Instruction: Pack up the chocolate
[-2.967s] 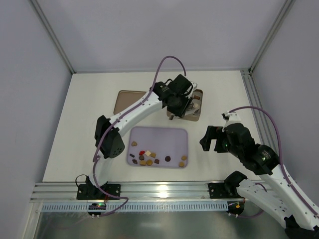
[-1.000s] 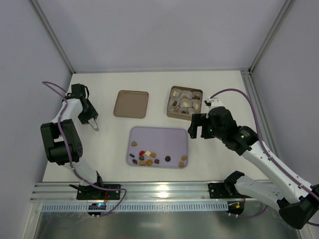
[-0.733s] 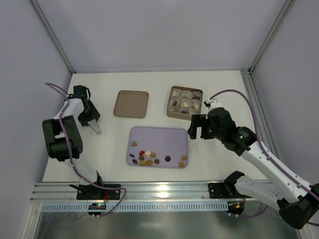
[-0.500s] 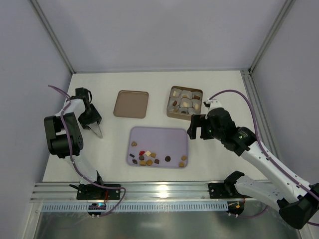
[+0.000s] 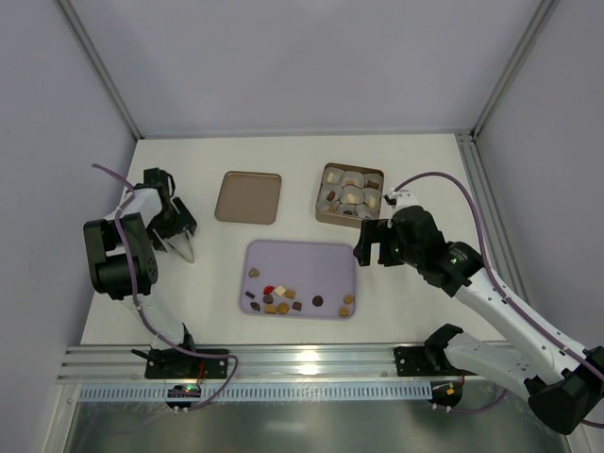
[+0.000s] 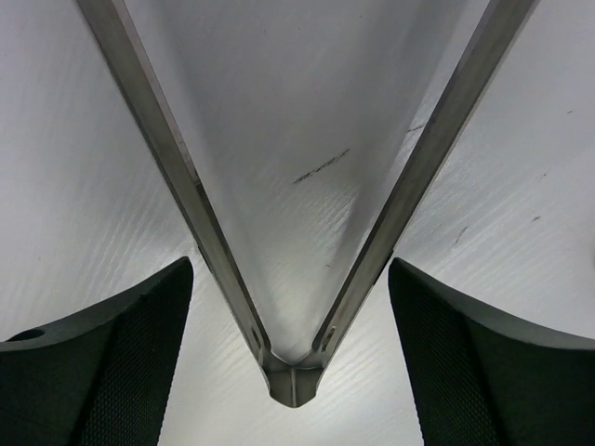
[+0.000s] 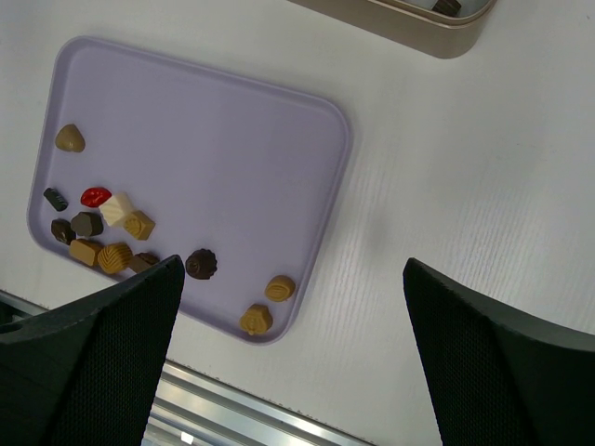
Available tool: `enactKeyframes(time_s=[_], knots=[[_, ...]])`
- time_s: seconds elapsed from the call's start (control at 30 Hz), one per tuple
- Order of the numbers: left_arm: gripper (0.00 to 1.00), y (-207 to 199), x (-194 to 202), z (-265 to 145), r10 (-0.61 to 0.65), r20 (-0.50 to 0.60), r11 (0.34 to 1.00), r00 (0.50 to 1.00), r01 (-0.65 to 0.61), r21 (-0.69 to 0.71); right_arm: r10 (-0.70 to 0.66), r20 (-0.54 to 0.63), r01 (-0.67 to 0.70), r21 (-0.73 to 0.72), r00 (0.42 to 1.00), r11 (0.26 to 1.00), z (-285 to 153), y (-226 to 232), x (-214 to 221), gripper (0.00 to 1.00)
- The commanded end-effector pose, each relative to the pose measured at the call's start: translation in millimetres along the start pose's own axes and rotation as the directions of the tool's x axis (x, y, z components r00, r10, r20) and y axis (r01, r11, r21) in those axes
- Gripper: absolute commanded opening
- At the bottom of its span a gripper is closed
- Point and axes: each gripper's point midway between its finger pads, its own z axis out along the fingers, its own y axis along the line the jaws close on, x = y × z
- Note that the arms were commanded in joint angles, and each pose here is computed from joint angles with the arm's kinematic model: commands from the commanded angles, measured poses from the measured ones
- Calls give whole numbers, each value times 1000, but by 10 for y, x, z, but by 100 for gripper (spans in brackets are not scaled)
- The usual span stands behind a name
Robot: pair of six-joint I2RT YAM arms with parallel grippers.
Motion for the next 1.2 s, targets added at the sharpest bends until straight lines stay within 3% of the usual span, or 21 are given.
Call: enactKeyframes(time_s=[0.0,0.4,0.53,0.7,0.97,1.17], knots=[[86,23,-48,-223,-16,39,1000,999,15,15,16,54,-15,-22,998,1000,-33,51,-132,100],[86,157,-119,-853,-10,178,999,984,3,41,8,49,-7,-21,999,1000,-18,73,-175,100],[83,-84,-303,-1251,2,288,991,958,-40,124,3,47,-2,-18,999,1000,2,97,-230,100],[80,-717,-563,-1604,91,405,957,910,-193,219,5,64,-4,-18,998,1000,15,156,-384,100],[67,-1423,-889,-1306,218,406,874,887,-363,324,13,66,-8,-82,998,997,334,451,-691,100],[61,-1717,-950,-844,272,357,840,893,-402,365,23,68,-16,-108,997,994,671,639,-910,100]])
